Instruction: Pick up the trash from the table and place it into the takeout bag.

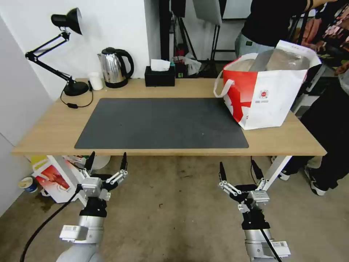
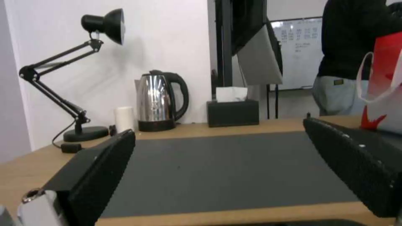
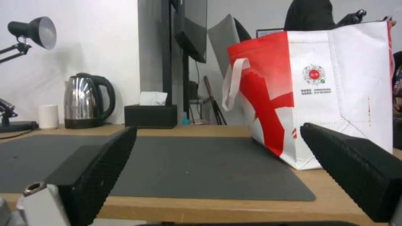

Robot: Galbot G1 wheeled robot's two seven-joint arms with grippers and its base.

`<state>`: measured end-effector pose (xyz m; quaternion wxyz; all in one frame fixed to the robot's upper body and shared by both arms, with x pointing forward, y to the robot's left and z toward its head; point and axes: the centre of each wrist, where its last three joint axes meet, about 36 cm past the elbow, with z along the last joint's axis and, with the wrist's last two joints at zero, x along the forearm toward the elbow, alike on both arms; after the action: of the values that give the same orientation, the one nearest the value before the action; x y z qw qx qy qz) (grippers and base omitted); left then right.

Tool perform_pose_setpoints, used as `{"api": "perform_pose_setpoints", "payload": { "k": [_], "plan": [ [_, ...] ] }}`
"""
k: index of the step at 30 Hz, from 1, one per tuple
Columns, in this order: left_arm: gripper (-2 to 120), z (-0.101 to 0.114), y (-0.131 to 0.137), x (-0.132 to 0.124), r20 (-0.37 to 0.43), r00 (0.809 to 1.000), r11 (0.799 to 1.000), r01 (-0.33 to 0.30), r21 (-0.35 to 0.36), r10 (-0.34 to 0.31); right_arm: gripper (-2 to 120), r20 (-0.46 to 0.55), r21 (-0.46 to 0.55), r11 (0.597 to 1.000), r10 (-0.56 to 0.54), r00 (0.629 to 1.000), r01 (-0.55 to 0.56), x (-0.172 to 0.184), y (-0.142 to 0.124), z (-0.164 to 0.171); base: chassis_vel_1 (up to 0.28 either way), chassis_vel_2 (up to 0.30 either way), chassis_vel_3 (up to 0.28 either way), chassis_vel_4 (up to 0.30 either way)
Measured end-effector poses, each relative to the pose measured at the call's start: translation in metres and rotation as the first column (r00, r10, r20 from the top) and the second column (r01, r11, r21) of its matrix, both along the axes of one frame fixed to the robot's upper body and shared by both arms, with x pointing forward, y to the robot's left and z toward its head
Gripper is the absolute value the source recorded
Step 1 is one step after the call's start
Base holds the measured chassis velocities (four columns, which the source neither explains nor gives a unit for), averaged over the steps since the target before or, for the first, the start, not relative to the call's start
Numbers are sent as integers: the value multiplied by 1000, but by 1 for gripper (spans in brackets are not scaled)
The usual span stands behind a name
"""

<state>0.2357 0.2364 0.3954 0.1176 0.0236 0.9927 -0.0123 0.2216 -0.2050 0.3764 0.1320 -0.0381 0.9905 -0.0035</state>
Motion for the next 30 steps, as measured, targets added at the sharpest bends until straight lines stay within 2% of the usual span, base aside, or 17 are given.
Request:
{"api": "perform_pose_setpoints", "payload": {
  "k": [11, 23, 30],
  "plan": [
    [100, -1, -9, -6, -18, 1000, 1000, -16, -7, 16, 100, 0, 0, 1000, 0, 1000, 0, 0, 0, 0, 0, 0, 0, 0],
    [100, -5, -16, -9, -77, 997, 1000, -19, -19, 17, 100, 0, 0, 1000, 0, 1000, 0, 0, 0, 0, 0, 0, 0, 0],
    [100, -18, -19, -13, -124, 992, 1000, -12, -25, 9, 100, 0, 0, 1000, 0, 1000, 0, 0, 0, 0, 0, 0, 0, 0]
  ]
}}
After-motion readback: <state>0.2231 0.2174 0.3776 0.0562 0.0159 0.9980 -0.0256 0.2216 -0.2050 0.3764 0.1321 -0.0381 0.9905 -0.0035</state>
